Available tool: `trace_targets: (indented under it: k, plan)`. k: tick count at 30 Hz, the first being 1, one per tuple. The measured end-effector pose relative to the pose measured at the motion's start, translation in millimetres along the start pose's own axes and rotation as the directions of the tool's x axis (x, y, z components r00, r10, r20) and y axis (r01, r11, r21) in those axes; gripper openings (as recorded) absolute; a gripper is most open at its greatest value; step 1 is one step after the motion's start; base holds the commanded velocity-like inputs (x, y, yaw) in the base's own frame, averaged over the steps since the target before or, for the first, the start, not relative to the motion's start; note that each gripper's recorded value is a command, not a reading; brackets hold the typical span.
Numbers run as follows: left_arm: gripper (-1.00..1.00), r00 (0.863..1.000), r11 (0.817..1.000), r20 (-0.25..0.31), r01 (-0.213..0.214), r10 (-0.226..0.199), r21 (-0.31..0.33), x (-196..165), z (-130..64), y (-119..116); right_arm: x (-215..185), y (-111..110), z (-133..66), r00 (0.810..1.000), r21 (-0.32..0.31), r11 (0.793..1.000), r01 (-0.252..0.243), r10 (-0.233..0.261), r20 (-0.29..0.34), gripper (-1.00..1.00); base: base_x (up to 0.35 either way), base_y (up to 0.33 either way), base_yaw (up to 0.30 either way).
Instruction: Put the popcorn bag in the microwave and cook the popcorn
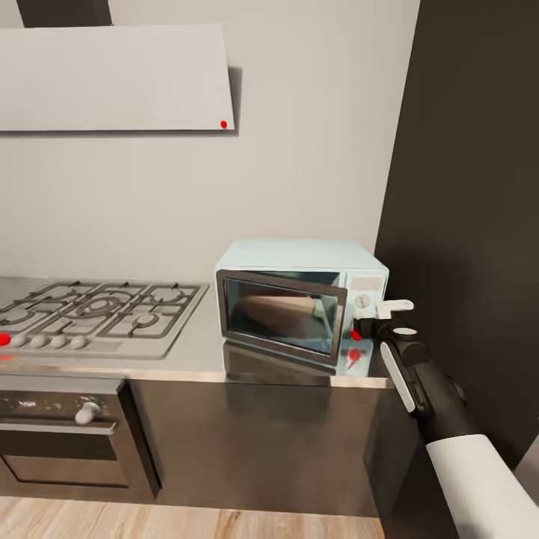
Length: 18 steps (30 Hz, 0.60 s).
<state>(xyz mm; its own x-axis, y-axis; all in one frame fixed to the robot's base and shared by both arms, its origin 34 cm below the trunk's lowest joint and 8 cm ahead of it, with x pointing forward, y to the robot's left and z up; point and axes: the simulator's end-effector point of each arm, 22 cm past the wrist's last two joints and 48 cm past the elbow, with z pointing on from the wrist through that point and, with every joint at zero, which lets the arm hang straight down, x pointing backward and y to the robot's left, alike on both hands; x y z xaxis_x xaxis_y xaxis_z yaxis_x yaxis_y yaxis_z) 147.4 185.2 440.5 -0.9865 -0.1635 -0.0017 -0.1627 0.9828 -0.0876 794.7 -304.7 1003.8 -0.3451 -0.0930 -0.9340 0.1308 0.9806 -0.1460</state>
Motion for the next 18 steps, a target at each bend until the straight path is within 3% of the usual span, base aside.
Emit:
trace_targets:
  k: [12, 16, 18]
  plan:
    - [1.00, 1.000, 1.000, 0.000, 0.000, 0.000, 0.000, -0.1, 0.1, 0.1, 1.2, 7.3, 0.4, 1.000, -0.027, 1.000, -0.012, 0.012, -0.004, 1.00, 0.046, 0.000, 0.000]
    - [1.00, 1.000, 1.000, 0.000, 0.000, 0.000, 0.000, -0.1, 0.1, 0.1, 0.4, 29.1, -1.5, 1.000, -0.095, 0.995, -0.021, 0.021, -0.004, 1.00, 0.000, 0.000, 0.000]
    - [1.00, 1.000, 1.000, 0.000, -0.001, 0.001, 0.000, -0.1, 0.1, 0.1, 0.3, 44.4, -3.5, 1.000, -0.164, 0.986, -0.023, 0.022, -0.005, 1.00, 0.000, 0.000, 0.000]
